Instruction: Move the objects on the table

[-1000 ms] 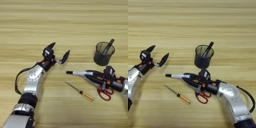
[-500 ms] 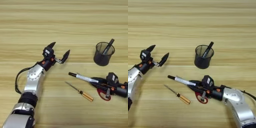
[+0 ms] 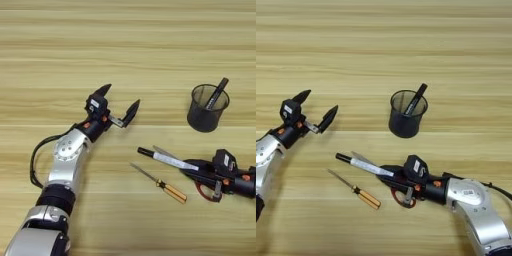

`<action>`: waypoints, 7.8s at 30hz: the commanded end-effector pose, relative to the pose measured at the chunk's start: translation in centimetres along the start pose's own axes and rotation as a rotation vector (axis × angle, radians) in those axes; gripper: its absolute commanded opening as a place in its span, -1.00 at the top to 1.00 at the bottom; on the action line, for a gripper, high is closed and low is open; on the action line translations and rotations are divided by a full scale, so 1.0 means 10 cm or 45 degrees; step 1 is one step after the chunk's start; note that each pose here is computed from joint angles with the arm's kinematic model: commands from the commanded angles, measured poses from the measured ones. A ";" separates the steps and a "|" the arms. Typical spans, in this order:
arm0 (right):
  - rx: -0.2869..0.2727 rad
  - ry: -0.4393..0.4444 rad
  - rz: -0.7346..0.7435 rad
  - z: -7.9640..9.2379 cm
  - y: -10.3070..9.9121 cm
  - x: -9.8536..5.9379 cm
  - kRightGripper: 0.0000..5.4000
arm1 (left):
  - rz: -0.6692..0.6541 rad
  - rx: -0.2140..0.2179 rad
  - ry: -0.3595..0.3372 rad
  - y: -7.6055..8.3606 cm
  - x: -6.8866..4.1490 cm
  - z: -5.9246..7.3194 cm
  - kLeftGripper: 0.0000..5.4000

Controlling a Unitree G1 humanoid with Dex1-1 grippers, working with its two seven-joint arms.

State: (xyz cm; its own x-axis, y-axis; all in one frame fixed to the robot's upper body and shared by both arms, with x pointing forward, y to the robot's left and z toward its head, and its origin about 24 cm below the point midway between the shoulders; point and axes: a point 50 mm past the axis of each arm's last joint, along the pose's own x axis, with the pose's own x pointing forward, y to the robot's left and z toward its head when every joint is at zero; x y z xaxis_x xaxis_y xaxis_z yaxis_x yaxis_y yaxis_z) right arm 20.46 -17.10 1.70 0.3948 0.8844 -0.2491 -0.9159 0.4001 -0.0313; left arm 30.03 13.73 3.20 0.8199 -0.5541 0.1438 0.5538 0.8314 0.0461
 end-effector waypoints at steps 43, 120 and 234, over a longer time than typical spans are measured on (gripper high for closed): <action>-0.072 -0.235 -0.463 0.60 -0.61 -0.79 -0.99 | 0.006 0.027 -0.005 0.03 0.04 0.01 -1.00; 0.043 -0.080 -0.586 0.38 -1.02 0.02 -0.74 | 0.001 0.024 -0.006 -0.01 0.04 -0.01 -1.00; -0.123 -0.650 -0.783 0.99 -1.08 -0.53 -0.99 | -0.505 0.076 0.026 -0.17 -0.24 0.12 -1.00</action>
State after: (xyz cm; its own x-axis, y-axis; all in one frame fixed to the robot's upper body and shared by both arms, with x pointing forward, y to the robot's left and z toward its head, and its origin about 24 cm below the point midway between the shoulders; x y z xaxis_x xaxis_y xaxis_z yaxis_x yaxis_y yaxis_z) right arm 28.09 -24.04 12.67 0.7600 0.5830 0.2872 -0.5842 0.8065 -0.0912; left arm 27.65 13.91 3.84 0.6006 -0.7938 0.0956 0.7792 0.6079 0.1528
